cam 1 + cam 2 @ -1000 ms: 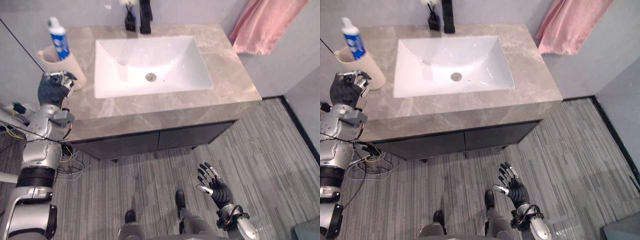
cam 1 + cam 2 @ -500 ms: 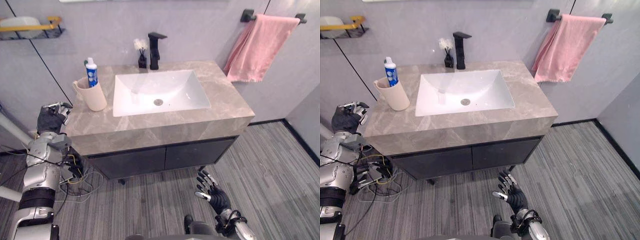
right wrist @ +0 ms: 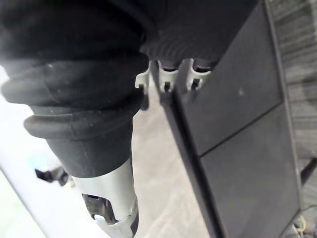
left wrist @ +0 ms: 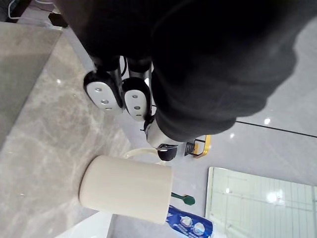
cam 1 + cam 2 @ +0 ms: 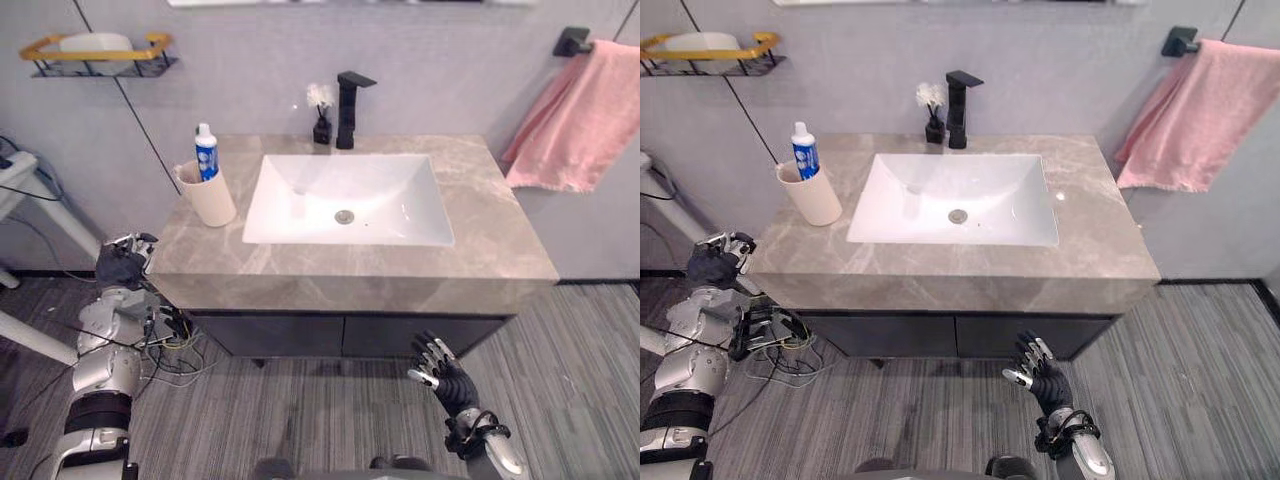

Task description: Organize washtable

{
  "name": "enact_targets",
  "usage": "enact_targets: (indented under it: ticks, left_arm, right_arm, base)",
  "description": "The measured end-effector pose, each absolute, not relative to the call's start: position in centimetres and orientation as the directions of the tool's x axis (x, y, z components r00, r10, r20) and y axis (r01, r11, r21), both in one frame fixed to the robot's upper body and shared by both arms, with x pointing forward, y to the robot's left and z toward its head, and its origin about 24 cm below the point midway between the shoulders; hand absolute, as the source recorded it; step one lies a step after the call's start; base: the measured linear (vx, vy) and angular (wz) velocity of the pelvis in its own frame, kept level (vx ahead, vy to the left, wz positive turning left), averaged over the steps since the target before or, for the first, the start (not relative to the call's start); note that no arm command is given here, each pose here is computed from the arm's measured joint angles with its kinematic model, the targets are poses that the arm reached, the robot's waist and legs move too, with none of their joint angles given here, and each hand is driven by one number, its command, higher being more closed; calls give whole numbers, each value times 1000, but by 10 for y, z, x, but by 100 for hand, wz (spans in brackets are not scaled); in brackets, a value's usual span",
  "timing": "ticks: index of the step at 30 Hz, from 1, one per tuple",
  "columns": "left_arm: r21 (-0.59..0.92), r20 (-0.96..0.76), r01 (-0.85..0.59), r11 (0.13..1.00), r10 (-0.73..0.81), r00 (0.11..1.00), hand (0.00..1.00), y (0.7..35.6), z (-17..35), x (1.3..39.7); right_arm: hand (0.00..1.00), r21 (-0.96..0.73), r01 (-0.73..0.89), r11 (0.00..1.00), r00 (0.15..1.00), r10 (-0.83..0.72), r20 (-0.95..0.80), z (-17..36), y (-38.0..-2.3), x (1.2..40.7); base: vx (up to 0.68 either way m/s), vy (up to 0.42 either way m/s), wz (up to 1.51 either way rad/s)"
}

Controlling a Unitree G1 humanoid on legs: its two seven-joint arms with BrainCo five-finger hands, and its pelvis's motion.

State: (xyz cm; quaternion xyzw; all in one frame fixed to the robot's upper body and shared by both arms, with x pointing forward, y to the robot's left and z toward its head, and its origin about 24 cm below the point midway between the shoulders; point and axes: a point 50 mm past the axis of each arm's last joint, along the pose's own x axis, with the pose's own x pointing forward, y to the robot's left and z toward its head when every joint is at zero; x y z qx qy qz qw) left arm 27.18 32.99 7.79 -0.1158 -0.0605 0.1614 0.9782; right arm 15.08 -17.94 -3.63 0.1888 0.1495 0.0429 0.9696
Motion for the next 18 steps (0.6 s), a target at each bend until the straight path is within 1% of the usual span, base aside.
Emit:
enact_targets:
  ticks: [4,10,18]
  left_arm:
    - [-253,81,-285,925,314,946,100,327,76,271]
    - [-246,41,-306,920,325,945,100,329,64,261]
    - [-242,39,-306,921,324,945,100,329,63,259]
  right_arm:
    - [0,341,19,940,966,71,-248,-30,-196,158]
    - [0,396,23,918,957,95,-275,-38,-177,151]
    - [0,367,15,930,951,100,-293,-41,-176,148]
  base:
    - [69,31,11]
    - [65,77,-6]
    - [53,17,-10]
